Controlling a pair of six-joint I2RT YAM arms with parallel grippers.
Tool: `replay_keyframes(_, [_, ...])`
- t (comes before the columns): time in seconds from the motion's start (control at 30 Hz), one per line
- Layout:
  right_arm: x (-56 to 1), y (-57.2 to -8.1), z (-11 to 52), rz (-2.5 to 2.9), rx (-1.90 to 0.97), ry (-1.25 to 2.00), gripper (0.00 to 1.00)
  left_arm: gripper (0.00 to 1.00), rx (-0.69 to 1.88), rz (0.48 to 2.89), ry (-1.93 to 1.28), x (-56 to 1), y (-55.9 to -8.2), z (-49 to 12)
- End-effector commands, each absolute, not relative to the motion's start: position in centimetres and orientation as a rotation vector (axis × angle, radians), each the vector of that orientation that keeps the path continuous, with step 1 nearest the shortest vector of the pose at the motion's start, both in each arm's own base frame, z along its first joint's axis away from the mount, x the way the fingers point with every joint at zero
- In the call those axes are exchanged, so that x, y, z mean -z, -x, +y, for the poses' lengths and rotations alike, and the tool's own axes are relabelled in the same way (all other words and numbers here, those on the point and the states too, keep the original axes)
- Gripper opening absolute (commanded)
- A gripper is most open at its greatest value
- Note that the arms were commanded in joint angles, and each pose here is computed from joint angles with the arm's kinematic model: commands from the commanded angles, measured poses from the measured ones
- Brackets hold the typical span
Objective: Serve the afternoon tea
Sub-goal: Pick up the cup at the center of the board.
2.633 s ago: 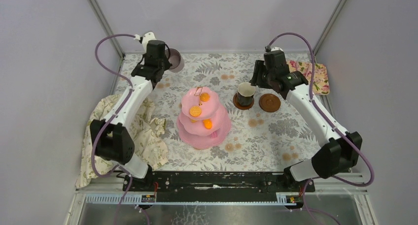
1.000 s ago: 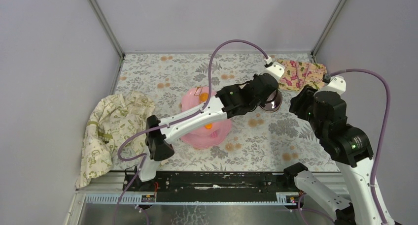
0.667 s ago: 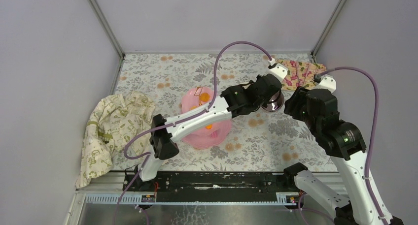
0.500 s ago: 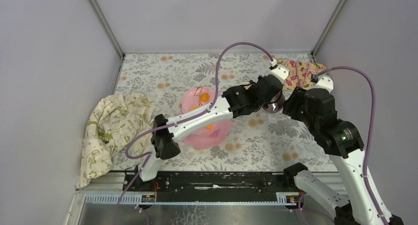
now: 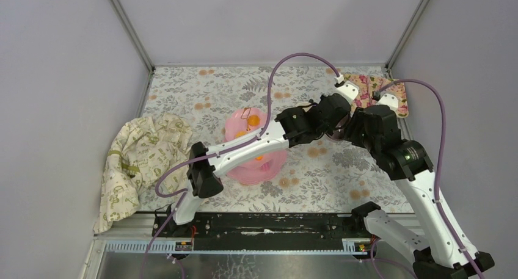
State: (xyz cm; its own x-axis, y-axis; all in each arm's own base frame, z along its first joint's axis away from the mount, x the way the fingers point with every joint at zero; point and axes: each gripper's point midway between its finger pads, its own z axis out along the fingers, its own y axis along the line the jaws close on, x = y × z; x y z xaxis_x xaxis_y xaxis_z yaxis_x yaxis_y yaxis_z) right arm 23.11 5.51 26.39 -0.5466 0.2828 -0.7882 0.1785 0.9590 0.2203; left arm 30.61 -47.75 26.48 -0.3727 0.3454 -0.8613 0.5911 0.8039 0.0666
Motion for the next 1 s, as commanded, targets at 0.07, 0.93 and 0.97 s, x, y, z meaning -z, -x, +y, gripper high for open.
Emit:
replay_keyframes(0.07, [-26.3, -24.8, 6.2, 2.145, -0.143, -0.350, 0.43, 0.00, 0.421, 1.879, -0.581, -31.9, -29.7, -48.5])
replay_keyframes(0.93, [-25.1, -26.7, 6.0, 2.151, -0.079, -0.431, 0.00, 0.54, 0.315, 1.780, -0.365, -32.9, -30.0, -45.5])
replay_keyframes(0.97, [-25.2, -26.7, 5.9, 2.148, -0.077, -0.432, 0.00, 0.54, 0.318, 1.774, -0.360, -33.2, -30.1, -45.4])
